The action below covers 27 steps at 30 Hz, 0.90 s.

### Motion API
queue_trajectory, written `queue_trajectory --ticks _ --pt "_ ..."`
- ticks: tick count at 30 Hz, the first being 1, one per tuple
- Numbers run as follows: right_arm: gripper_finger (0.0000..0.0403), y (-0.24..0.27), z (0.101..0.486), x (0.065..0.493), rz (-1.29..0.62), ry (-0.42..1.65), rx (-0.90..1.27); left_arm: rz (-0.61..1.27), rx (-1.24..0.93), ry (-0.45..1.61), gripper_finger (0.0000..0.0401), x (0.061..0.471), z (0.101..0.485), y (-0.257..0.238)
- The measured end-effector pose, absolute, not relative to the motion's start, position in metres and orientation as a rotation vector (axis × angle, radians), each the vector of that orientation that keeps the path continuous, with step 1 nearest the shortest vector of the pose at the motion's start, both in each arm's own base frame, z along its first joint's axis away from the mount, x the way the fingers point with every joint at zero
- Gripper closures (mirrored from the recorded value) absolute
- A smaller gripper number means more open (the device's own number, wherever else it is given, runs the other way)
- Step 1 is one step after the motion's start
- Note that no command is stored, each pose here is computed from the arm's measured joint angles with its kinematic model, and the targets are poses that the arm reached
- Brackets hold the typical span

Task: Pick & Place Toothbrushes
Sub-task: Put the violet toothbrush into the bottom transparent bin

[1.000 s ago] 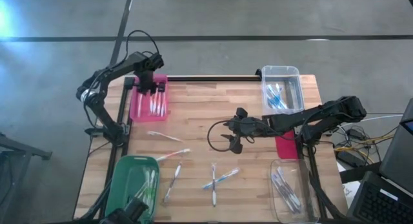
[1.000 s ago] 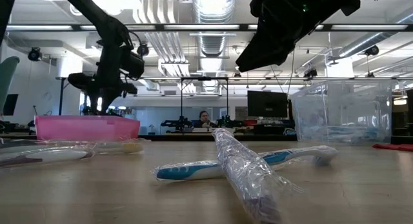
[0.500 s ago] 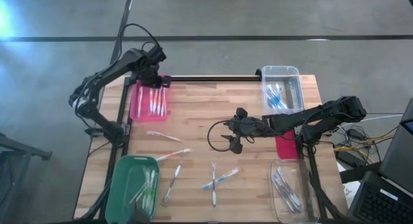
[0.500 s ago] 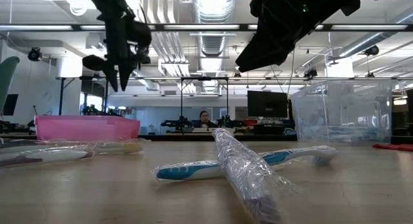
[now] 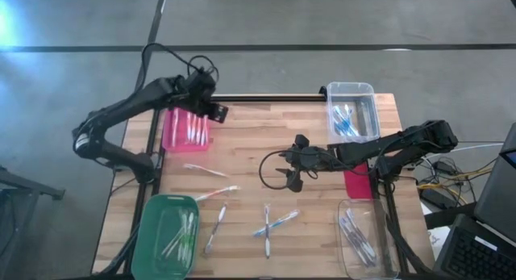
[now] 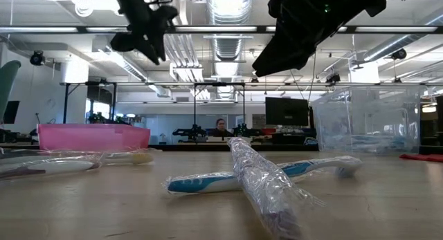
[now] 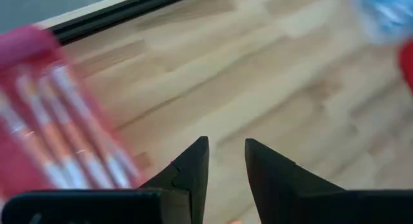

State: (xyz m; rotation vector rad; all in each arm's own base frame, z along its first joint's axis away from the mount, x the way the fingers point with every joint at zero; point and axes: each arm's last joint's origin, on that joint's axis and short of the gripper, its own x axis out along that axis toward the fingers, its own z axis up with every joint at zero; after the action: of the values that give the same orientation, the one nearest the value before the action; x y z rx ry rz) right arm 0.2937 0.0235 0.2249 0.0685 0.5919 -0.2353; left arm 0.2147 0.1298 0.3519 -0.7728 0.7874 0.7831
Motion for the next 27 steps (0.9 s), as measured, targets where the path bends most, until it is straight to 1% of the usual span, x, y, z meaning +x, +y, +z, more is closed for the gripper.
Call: queue_trajectory --ticks 9,14,21,27 --pt "0.0183 0.023 0.225 0.294 -0.234 0.593 0.066 0.538 -0.640 0.736 0.0298 0.239 0.364 0.078" --pt "0.0177 0.024 0.225 0.294 -0.232 0.593 0.062 0.442 -0.586 0.745 0.0297 0.248 0.365 0.051" --pt "0.0157 0.024 0.228 0.295 -0.238 0.579 0.096 0.466 -0.403 0.701 0.0302 0.254 0.366 0.003" --pt "0.0144 0.030 0.236 0.298 -0.196 0.562 0.054 0.481 -0.281 0.625 0.0303 0.257 0.345 -0.040"
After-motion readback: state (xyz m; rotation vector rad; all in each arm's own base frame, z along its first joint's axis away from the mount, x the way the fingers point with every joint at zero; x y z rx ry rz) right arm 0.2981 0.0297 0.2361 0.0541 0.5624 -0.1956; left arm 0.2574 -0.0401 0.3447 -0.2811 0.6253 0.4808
